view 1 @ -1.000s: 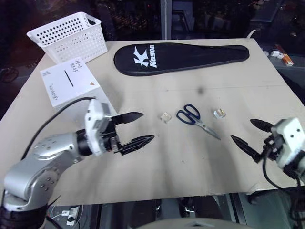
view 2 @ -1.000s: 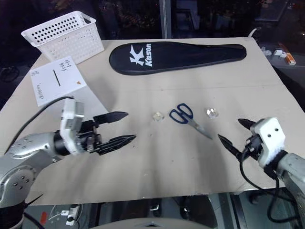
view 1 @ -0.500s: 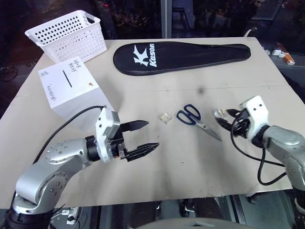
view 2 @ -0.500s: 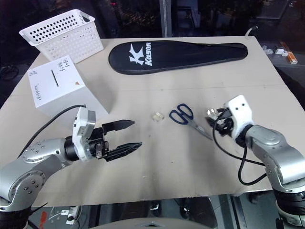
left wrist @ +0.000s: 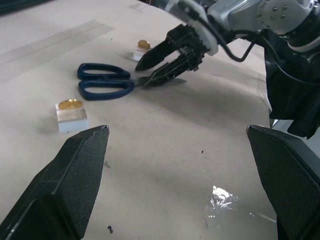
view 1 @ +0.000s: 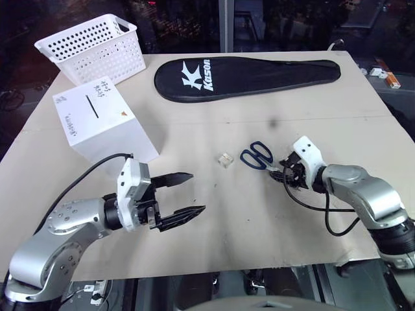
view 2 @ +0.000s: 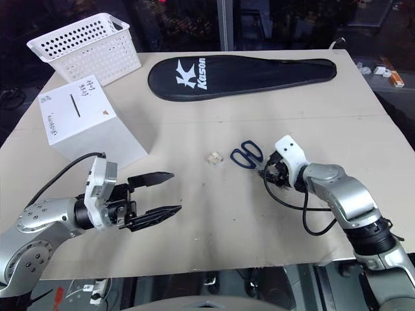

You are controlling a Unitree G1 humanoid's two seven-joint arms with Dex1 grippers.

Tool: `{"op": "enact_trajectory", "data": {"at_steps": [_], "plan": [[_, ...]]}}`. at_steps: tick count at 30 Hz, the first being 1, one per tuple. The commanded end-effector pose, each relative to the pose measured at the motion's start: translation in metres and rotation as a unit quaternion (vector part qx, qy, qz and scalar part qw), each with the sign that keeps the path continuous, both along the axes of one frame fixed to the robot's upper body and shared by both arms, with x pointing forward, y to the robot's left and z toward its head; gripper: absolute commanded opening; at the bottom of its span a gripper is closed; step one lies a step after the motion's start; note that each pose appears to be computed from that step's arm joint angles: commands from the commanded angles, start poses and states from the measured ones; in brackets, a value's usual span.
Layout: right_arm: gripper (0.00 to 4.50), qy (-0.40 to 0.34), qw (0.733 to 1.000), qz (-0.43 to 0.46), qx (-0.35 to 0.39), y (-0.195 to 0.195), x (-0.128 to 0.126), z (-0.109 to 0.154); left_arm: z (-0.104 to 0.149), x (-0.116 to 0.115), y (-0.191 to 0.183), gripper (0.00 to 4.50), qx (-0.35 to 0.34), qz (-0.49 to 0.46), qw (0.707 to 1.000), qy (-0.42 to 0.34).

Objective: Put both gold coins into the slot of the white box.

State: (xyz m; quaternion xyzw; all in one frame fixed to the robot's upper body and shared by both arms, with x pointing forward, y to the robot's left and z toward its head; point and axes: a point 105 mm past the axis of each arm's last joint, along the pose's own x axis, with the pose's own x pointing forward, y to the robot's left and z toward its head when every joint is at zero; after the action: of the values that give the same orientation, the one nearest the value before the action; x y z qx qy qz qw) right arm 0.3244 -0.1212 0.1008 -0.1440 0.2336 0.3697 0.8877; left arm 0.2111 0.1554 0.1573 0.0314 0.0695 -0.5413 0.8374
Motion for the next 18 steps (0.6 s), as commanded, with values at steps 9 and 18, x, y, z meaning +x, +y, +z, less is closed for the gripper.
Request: {"op": "enact_trajectory", "data": {"at_steps": [9, 18], "plan": [[0.39, 0.004, 0.997, 0.071, 0.002, -0.003, -0.028, -0.001, 0.001, -0.002, 0.003, 4.5, -0.002, 0.004, 1.0, -0.02], [0.39, -0.001, 0.99, -0.123, -0.068, -0.096, -0.096, -0.005, -0.004, 0.006, -0.001, 4.5, -0.01, -0.006, 1.0, -0.018]]}}
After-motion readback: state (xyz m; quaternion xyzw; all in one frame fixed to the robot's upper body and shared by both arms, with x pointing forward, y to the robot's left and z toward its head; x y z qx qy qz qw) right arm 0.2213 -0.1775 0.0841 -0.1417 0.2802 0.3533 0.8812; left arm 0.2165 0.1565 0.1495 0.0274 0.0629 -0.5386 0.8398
